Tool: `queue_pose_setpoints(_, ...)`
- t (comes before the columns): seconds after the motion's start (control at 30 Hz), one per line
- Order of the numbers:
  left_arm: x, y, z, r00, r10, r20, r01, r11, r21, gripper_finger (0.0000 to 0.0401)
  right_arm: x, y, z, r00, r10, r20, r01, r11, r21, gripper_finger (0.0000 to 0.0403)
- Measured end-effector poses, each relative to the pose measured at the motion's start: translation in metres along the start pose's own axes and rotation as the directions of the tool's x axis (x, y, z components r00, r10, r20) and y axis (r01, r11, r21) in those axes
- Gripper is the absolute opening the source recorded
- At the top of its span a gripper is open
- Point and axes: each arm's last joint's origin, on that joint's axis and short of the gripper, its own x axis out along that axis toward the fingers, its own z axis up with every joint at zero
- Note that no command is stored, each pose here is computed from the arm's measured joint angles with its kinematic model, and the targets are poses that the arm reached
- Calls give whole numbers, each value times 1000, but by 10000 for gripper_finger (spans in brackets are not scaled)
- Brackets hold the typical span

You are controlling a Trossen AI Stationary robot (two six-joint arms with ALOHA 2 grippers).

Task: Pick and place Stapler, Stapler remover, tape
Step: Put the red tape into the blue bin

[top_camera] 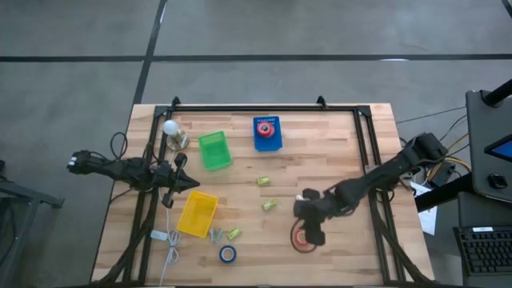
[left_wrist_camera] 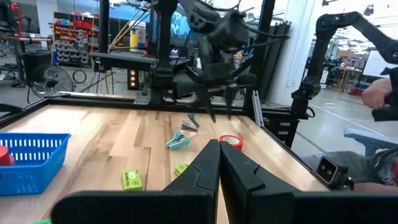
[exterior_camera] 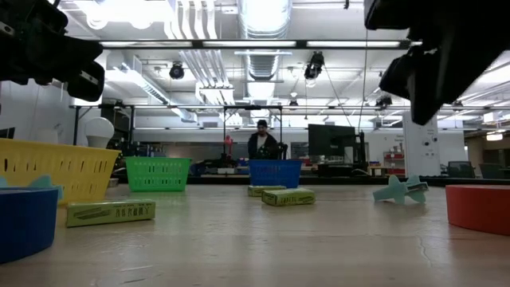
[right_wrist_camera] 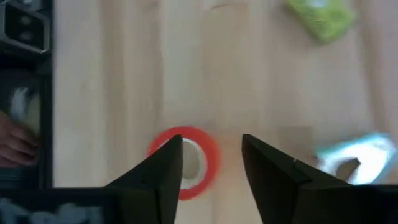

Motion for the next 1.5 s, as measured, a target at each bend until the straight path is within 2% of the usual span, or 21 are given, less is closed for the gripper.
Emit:
queue_pose_setpoints(0.23, 0, 0, 0, 1000, -1, 0, 1, 1000, 0, 14, 21, 5, -6, 998, -27, -62, 27, 1000, 11, 195)
queue_pose_setpoints(0.57, 0, 0, 0, 1000, -1, 0, 1, 1000, 0, 14, 40, 10, -21, 985, -45, -166, 49, 999, 18, 196)
queue_pose_setpoints(0.83, 0, 0, 0, 1000, 0, 0, 0, 1000, 0, 14, 51, 6, -25, 977, -84, -196, 86, 996, 1, 188)
queue_pose_setpoints(1.07, 0, 0, 0, 1000, 0, -1, 0, 1000, 0, 14, 56, 5, -27, 974, -91, -205, 90, 996, -17, 156)
queue_pose_setpoints(1.5, 0, 0, 0, 1000, 0, -1, 0, 1000, 0, 14, 55, 2, -24, 975, -94, -200, 89, 996, -30, 48)
